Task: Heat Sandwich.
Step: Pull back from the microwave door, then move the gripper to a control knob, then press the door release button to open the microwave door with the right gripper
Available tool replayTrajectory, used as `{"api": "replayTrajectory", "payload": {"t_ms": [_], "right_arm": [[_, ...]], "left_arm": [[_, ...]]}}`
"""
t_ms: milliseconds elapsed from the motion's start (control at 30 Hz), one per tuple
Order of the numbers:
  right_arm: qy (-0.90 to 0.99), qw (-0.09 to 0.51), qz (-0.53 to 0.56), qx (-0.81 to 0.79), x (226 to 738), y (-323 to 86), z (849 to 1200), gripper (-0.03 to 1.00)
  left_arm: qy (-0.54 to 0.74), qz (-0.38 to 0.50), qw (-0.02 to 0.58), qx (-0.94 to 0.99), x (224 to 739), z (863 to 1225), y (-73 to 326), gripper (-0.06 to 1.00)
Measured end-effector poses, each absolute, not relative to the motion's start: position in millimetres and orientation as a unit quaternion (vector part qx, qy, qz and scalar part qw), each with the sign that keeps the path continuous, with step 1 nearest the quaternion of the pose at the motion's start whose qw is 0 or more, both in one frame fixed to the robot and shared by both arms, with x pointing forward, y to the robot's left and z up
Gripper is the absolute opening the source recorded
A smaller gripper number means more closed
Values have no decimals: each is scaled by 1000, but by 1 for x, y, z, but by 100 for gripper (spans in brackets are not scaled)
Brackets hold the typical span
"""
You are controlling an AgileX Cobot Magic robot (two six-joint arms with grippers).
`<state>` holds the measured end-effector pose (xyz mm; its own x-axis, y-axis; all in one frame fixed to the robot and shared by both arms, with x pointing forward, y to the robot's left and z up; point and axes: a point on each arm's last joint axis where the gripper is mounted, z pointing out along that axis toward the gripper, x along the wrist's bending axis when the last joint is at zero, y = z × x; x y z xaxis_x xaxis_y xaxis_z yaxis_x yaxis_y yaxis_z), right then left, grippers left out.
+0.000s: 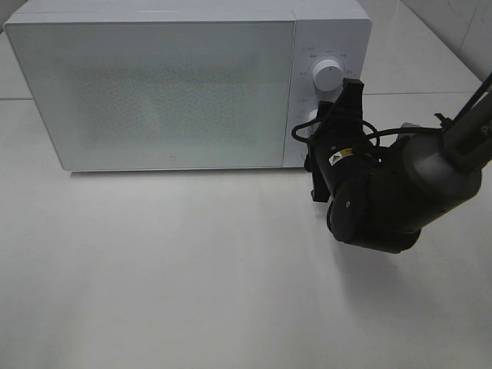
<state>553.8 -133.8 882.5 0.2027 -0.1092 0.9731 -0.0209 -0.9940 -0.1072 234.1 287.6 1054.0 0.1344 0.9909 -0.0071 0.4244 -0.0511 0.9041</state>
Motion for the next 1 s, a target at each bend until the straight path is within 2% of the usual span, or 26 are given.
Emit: {"api": "replayTrajectory", "payload": {"t_ms": [167, 533, 1000], "right_arm": [[37, 35, -629, -776, 553, -132, 882, 77], [-6, 27, -630, -776, 549, -132, 884, 77], [-228, -25, -529, -817, 511, -139, 894, 77]], "left_arm": [[557, 350, 405, 635, 234, 1054, 288, 99], [557, 350, 405, 635, 234, 1054, 288, 99], [557, 350, 405, 635, 234, 1054, 288, 99]]}}
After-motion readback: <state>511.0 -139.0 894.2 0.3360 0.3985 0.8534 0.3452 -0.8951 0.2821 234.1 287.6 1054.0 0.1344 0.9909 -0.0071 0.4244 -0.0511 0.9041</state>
